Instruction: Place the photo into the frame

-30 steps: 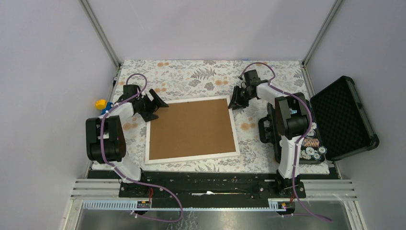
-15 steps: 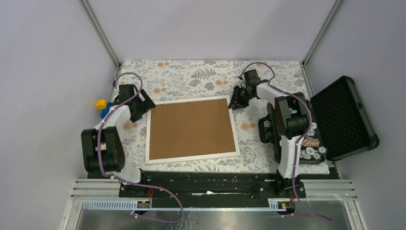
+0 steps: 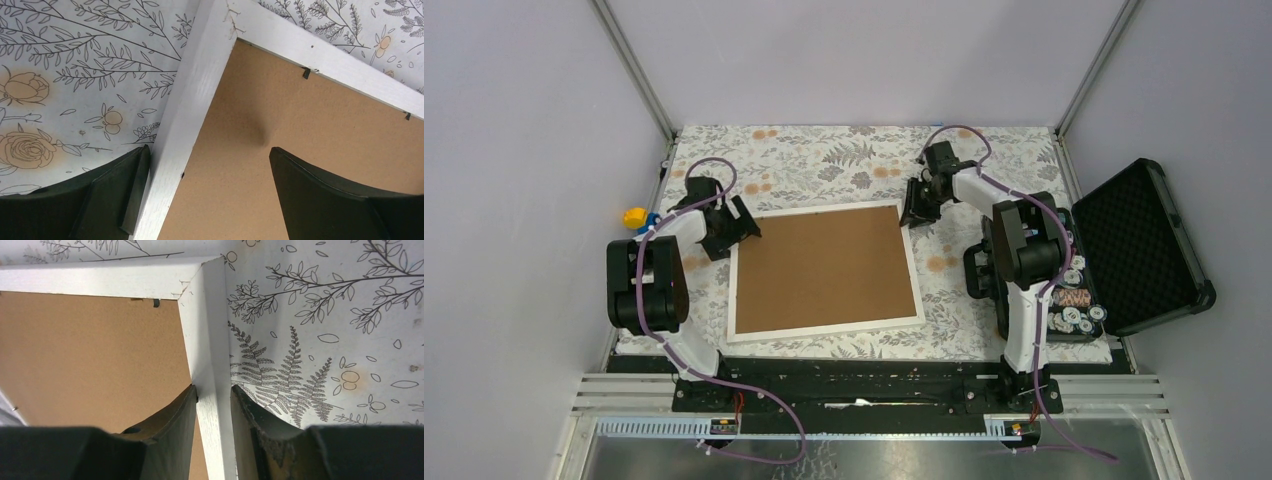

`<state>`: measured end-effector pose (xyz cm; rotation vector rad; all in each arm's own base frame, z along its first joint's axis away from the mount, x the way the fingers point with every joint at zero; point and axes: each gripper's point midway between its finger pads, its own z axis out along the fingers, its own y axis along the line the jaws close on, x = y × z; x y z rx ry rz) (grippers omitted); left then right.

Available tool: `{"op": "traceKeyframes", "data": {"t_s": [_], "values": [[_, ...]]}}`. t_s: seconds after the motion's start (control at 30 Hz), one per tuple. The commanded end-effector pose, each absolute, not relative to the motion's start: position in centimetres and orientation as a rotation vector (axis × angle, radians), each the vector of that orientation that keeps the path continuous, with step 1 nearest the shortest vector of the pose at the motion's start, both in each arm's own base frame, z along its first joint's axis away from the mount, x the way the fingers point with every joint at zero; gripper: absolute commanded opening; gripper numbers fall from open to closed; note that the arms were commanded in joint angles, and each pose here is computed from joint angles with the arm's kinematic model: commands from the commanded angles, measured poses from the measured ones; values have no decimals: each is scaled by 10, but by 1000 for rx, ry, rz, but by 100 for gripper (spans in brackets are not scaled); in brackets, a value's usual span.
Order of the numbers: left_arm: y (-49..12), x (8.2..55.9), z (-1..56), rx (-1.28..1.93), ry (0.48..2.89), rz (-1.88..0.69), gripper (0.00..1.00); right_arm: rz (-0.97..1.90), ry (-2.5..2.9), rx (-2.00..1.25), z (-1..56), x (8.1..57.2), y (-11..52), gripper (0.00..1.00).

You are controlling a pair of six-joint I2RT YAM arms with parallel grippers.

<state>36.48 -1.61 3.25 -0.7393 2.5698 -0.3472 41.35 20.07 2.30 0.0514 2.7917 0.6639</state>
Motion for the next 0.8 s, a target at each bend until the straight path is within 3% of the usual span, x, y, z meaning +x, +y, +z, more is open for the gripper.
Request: {"op": "traceKeyframes", "data": {"t_s": [0.0, 0.43, 0.77], "values": [[-33, 378, 44, -667, 2550, -437, 96, 328, 2970, 6, -31, 384, 196, 39], [-44, 376, 50, -648, 2543, -503, 96, -467, 3014, -171, -69, 356, 183, 38], [-50, 375, 57, -629, 2528, -531, 96, -442, 3028, -267, -66, 359, 208, 39]]}}
